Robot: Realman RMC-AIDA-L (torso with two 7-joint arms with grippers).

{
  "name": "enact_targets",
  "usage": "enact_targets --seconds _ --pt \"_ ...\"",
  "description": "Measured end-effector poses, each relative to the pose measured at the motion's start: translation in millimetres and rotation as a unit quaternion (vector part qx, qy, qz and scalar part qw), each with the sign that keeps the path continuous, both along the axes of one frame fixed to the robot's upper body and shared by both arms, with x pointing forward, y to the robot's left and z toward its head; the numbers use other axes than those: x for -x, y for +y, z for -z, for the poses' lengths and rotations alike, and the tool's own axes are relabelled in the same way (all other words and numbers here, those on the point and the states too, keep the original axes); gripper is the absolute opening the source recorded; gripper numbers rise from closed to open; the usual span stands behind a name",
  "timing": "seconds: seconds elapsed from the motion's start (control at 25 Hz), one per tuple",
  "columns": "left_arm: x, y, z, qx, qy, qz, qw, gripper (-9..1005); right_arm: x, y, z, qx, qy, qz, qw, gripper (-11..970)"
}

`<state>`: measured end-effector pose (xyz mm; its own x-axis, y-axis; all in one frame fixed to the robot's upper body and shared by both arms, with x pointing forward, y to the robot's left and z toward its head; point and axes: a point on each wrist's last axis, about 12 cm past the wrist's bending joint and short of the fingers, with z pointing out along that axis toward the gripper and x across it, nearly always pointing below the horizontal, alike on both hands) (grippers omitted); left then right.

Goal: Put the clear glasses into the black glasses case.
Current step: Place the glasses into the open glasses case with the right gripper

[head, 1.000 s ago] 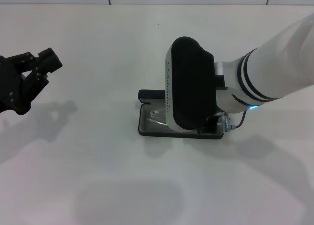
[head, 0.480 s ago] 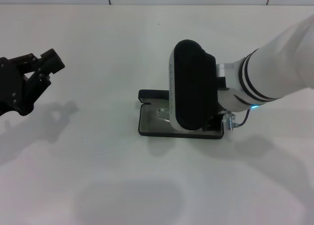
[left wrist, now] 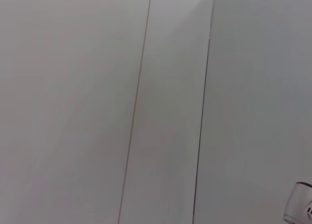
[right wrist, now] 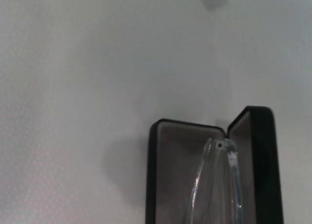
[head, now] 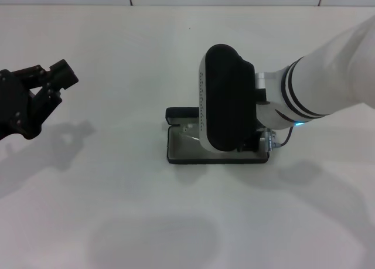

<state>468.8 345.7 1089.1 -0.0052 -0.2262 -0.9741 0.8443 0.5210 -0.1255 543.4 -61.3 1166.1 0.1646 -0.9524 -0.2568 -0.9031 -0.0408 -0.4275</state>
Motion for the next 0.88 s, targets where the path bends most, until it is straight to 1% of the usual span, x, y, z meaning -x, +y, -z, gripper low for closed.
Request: enact_targets --seconds 0.4,0.6,0.76,0.88 --pt "-0.4 -0.2 -0.2 -0.001 -0.001 0.000 1.000 110 -2.7 2.1 -0.1 -0.007 -0.008 -0.004 1.000 171" --pt "-0.5 0.0 -0.3 -0.001 -0.002 -0.001 1.000 110 -1.4 1.7 -0.2 0.011 -0.004 -0.007 1.000 173" --pt "-0.9 0.5 -0.6 0.000 -0.003 -0.003 1.000 110 -0.6 0.8 1.1 0.031 -0.014 -0.012 0.999 175" --pt "-1.6 1.9 -1.4 0.001 -0.005 -0.008 1.000 110 -0.2 1.2 0.8 0.033 -0.016 -0.013 0.999 176"
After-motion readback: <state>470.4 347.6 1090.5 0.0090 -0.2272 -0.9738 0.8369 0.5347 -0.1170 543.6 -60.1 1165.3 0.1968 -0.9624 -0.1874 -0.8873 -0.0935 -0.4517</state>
